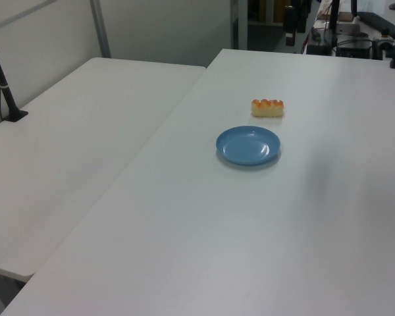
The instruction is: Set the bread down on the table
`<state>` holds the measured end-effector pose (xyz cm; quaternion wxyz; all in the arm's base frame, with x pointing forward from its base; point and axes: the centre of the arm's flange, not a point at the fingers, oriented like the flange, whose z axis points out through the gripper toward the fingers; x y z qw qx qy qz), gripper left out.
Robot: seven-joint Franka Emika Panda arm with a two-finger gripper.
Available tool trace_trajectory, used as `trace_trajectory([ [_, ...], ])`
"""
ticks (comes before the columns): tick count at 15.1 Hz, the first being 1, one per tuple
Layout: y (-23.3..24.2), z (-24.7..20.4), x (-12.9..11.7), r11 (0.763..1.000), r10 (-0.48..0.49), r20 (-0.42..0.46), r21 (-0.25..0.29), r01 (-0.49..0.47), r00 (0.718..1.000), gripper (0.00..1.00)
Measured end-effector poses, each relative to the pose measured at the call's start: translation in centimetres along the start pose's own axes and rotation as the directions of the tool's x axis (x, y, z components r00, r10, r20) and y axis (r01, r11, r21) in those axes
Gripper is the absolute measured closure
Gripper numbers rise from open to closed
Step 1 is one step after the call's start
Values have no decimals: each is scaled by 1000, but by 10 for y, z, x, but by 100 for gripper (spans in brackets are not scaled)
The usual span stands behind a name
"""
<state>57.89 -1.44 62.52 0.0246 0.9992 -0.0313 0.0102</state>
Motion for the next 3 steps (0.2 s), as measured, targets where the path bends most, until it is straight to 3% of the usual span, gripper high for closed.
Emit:
trace_trajectory([
  [3, -2, 1, -1, 1000, -3, 2, -1, 3, 1000, 0],
])
